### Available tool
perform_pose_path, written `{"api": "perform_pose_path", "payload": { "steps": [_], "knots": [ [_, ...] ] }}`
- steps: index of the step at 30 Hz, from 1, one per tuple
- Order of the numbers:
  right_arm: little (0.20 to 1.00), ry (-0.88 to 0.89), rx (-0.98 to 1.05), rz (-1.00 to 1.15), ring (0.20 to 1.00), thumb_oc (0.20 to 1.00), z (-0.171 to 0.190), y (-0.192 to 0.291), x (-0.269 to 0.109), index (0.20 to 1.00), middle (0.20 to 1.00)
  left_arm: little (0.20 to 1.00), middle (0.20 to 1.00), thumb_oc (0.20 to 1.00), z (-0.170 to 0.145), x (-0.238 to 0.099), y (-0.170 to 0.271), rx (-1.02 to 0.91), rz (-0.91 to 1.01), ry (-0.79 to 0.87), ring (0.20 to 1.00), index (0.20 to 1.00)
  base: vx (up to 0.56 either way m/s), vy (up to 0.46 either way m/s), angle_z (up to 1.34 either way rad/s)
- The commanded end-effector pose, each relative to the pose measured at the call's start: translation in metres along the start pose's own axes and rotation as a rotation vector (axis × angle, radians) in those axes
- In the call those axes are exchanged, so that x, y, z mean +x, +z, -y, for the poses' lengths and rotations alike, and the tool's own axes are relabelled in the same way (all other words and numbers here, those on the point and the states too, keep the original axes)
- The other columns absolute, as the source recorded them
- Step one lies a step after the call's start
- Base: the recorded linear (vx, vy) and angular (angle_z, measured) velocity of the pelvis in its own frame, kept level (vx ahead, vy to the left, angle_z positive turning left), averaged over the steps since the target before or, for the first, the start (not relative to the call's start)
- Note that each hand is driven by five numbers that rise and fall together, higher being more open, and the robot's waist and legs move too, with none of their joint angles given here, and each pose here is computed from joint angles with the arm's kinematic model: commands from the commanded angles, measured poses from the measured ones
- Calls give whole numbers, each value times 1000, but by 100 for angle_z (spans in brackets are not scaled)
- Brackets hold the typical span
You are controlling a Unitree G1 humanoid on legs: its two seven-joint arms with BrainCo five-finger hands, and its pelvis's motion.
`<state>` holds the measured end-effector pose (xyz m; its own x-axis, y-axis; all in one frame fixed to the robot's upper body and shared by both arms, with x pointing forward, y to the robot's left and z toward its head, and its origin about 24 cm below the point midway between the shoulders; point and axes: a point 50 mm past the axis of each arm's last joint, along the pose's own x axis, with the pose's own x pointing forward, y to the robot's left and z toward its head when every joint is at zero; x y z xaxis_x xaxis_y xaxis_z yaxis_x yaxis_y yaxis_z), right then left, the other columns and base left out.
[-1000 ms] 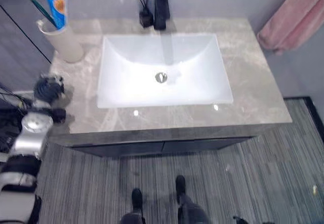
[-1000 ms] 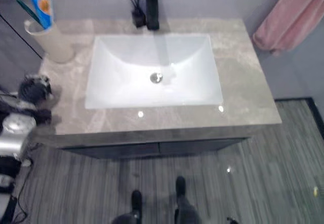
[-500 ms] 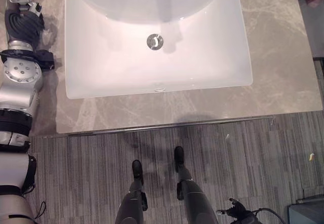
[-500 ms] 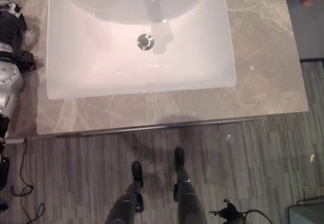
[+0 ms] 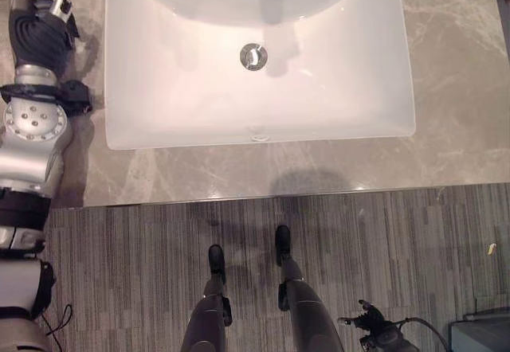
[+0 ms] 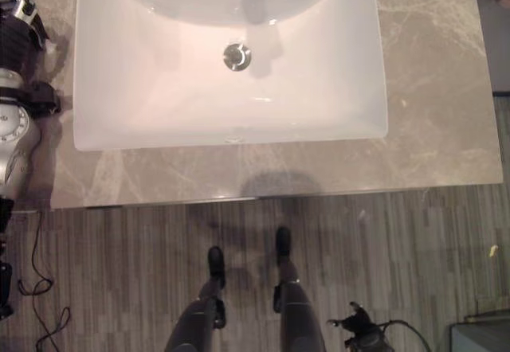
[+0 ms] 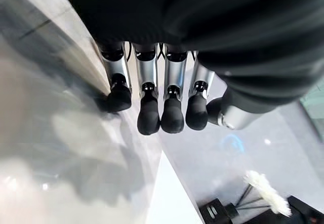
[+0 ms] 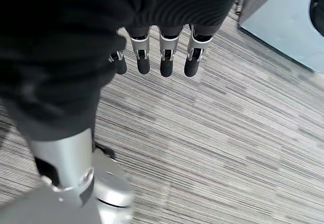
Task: Put brush and paste in cup on sink, flatten towel.
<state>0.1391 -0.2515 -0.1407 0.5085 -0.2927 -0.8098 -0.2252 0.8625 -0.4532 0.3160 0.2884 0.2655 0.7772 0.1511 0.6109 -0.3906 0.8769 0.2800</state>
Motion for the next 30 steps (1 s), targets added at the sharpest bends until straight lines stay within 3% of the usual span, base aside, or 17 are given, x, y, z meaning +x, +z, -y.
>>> {"api": "perform_pose_path", "payload": {
  "steps": [1, 14, 20, 30],
  "knots": [
    [1000, -38, 7, -65, 1000, 1000, 10, -19, -3, 1000, 1000, 200, 200, 200, 17, -40, -15, -161, -26, -68, 200, 200, 31, 37, 7],
    [1000, 27, -93, -81, 1000, 1000, 2, -34, -8, 1000, 1000, 200, 200, 200, 20, -131, -18, -379, -108, -219, 200, 200, 52, 81, 11],
    [1000, 41, -99, -31, 1000, 1000, -1, -23, -6, 1000, 1000, 200, 200, 200, 16, -141, -30, -409, -157, -170, 200, 200, -23, 80, -15],
    [1000, 84, -161, -210, 1000, 1000, -5, -81, -23, 1000, 1000, 200, 200, 200, 22, -151, -40, -511, -195, -112, 200, 200, 71, -112, 14]
  ]
}}
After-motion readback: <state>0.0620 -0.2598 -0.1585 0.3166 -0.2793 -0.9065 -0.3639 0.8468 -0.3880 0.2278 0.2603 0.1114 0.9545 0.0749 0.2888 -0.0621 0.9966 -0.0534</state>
